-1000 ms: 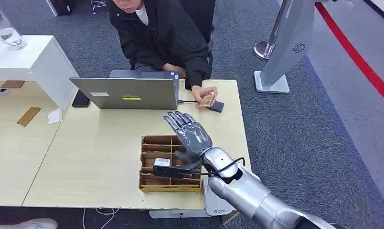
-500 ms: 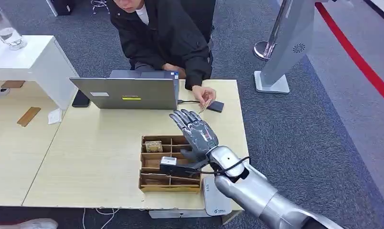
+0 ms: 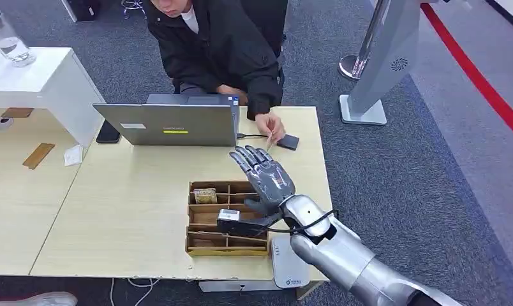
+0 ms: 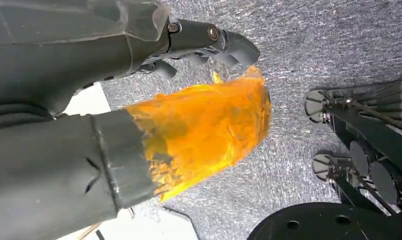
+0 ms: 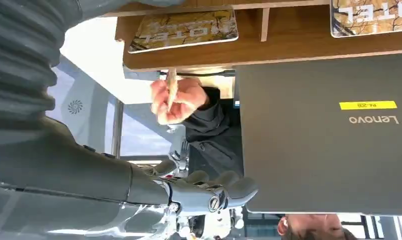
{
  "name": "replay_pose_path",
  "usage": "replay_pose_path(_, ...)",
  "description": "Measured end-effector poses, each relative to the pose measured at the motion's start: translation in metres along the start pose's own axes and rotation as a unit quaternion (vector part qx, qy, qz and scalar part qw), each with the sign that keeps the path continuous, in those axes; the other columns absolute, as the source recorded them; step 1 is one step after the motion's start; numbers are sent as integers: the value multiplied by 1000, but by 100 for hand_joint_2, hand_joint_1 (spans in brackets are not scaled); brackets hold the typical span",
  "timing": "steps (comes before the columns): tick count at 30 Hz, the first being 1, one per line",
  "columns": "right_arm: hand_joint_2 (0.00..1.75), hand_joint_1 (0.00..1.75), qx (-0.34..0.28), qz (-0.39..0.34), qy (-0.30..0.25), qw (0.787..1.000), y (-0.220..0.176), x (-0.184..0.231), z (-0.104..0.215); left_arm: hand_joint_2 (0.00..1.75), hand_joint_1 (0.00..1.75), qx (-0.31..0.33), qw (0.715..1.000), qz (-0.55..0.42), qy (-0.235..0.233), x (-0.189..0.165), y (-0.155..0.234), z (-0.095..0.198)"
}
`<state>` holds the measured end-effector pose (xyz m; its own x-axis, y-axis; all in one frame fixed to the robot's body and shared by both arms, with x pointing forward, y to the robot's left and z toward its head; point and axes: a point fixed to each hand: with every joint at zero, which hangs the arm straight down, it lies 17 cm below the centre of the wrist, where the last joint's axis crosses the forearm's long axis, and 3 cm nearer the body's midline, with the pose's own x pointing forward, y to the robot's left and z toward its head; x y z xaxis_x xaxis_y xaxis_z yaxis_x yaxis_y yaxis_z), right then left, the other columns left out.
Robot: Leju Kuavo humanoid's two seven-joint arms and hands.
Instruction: Pass the card to the sensor for recognition and then transmit it.
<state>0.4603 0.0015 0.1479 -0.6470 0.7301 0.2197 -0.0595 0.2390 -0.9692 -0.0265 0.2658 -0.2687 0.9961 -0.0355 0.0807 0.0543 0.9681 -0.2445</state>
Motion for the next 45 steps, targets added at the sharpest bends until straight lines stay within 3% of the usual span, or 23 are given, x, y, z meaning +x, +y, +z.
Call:
replay_pose_path(33, 175, 7, 1, 1, 1, 1000, 0, -1, 1, 0, 0, 0, 1000, 0, 0, 0, 0, 0)
replay_pose_path(34, 175, 112, 1, 1, 1, 1000, 0, -1, 1, 0, 0, 0, 1000, 0, 0, 0, 0, 0)
replay_pose_path(40, 175, 119, 17, -9, 2, 1000, 7, -4, 6, 0, 0, -8, 1000, 10, -3, -1, -3, 1)
replay_pose_path(42, 175, 133, 20, -10, 4, 1000, 9, -7, 9, 0, 0, -8, 1000, 15, -2, -5, -4, 1)
replay_pose_path(45, 175, 133, 20, -9, 4, 1000, 9, -8, 11, 0, 0, -6, 1000, 18, -2, -6, -4, 1)
